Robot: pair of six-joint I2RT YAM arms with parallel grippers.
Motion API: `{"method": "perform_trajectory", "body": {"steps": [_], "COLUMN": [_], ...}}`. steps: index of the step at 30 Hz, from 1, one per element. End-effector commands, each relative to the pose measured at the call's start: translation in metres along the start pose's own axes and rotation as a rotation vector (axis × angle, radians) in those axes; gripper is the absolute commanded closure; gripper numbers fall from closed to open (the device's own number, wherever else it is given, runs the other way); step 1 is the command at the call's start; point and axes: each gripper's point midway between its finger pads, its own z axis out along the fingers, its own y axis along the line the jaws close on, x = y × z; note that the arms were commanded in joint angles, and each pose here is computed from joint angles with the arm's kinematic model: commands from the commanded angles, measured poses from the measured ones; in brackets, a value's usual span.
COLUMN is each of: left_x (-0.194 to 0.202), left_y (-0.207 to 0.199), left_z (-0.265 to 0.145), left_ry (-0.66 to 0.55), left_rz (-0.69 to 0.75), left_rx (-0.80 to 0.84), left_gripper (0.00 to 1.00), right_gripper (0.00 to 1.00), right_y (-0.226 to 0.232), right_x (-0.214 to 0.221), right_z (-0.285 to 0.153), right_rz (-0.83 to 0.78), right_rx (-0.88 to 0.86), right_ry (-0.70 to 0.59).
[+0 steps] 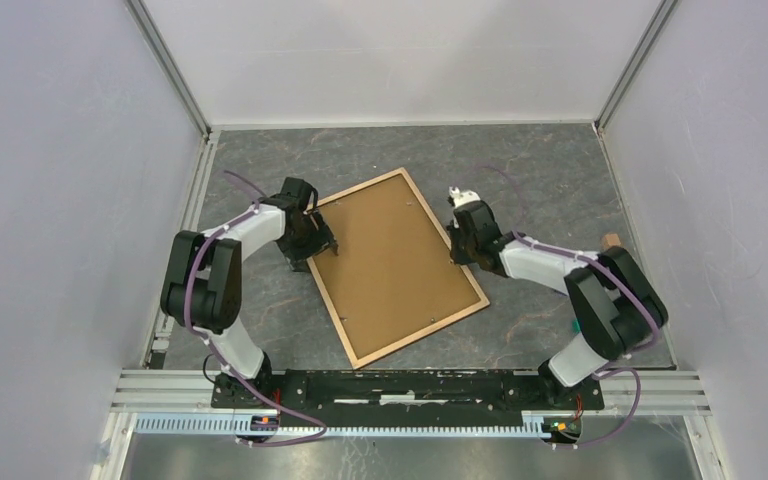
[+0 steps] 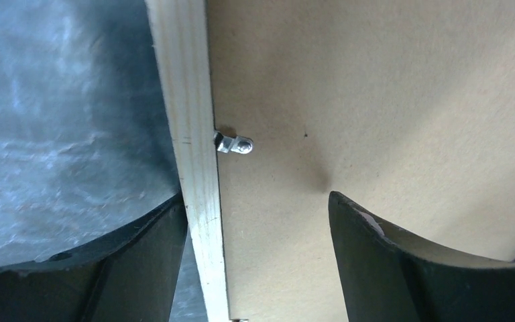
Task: Put the photo into the frame
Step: Install the photo frame at the center of the board.
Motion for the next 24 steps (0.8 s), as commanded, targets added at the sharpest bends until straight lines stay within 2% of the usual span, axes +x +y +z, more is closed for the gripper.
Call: {"method": "perform_trajectory", "body": {"steps": [1, 3, 5, 6, 7, 9, 12, 16, 24], "left_x": [-0.018, -0.029, -0.04, -0.045, -0.048, -0.055, -0.061, -0.058, -0.055], "left_y": [-0.069, -0.081, -0.086, -0.083, -0.079, -0.069, -0.05, -0.035, -0.012], "left_z": [-0.002, -0.006, -0.011, -0.015, -0.017, -0.022, -0.032, -0.041, -0.039], "left_ry": [0.045, 0.029, 0.02, 0.019, 0.017, -0.009, -0.061, -0.092, -0.121], "left_rz": [-0.023, -0.017, 0.014, 0.028, 0.042, 0.075, 0.125, 0.183, 0.235], "left_rx": [0.236, 0.263, 0.262, 0.237, 0.218, 0.184, 0.125, 0.086, 0.004], "left_gripper": [0.18, 0.15, 0.12, 0.1, 0.09, 0.07, 0.04, 0.04, 0.09], "right_gripper": [1.0, 0.98, 0.9, 0.82, 0.69, 0.53, 0.37, 0.24, 0.16], "right_y": [0.017, 0.027, 0.03, 0.029, 0.025, 0.012, -0.004, -0.013, -0.019], "right_x": [0.026, 0.029, 0.025, 0.02, 0.016, 0.002, -0.023, -0.064, -0.118], "right_z": [-0.011, -0.016, -0.021, -0.024, -0.025, -0.027, -0.029, -0.019, 0.015], "right_rz": [0.263, 0.302, 0.298, 0.266, 0.224, 0.129, 0.009, -0.091, -0.159], "right_rx": [-0.08, -0.143, -0.17, -0.169, -0.143, -0.072, 0.015, 0.039, 0.064], "right_ry": [-0.025, -0.056, -0.086, -0.098, -0.098, -0.104, -0.128, -0.168, -0.166]}}
